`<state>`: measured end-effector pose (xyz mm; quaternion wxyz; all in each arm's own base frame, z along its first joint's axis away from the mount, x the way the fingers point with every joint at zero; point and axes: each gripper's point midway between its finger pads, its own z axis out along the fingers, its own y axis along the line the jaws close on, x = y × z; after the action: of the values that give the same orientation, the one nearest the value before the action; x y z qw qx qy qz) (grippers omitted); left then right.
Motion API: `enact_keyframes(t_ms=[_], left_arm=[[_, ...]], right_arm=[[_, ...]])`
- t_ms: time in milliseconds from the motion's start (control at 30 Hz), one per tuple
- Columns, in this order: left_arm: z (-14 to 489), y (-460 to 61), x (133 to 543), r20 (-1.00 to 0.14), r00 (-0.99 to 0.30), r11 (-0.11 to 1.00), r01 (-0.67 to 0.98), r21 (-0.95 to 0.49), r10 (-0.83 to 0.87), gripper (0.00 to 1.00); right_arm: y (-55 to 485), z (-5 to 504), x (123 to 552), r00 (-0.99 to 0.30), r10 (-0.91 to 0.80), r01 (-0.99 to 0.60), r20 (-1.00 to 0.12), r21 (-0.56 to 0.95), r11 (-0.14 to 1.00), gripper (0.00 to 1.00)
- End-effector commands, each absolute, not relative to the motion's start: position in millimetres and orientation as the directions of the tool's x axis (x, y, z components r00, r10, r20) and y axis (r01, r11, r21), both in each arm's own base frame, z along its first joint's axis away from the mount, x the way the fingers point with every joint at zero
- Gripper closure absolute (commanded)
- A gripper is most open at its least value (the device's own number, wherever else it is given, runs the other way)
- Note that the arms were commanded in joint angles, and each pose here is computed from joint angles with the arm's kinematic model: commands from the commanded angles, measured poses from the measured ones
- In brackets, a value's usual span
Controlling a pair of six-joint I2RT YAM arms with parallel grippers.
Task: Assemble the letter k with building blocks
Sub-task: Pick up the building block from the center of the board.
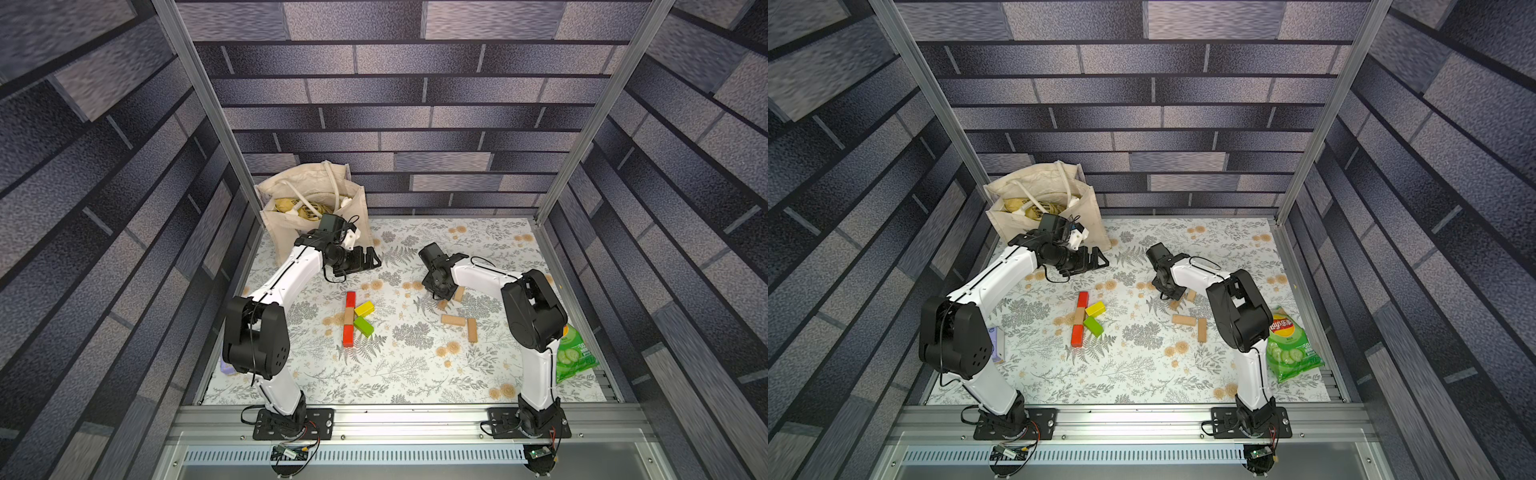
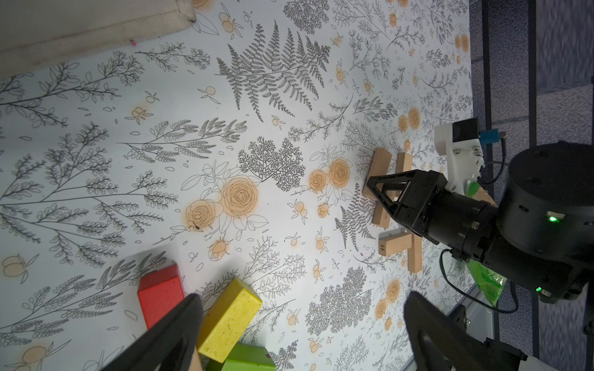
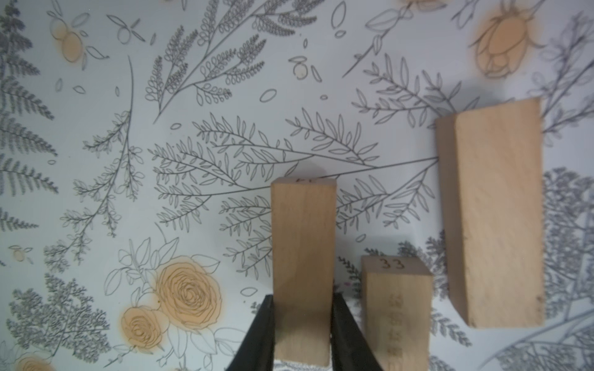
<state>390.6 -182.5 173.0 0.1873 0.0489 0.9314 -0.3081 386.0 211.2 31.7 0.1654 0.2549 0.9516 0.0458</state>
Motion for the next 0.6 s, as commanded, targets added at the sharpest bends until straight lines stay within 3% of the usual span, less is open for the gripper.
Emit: enact_keyframes(t_ms=[0, 267, 567], left_arm=[[182.4, -188.6, 386.2, -0.349, -0.937, 0.768, 0.210, -0.605, -0.018, 0.00], [185.8, -187.5, 385.0, -0.341, -0.939, 0.762, 0.197, -0.616, -0.033, 0.00], [193.4, -188.1, 382.6, -0.352, -0.935, 0.761, 0.203, -0.616, -0.036, 0.00]], right_arm=[[206.2, 58.9, 384.5, -0.856, 0.380, 0.354, -0.351, 0.138, 0.925, 0.86], [229.2, 87.4, 380.4, -0.910, 0.186, 0.137, -0.371, 0.156, 0.978, 0.88], [249.1, 88.6, 361.2, -0.925, 0.154, 0.096, -0.347, 0.177, 0.979, 0.89]])
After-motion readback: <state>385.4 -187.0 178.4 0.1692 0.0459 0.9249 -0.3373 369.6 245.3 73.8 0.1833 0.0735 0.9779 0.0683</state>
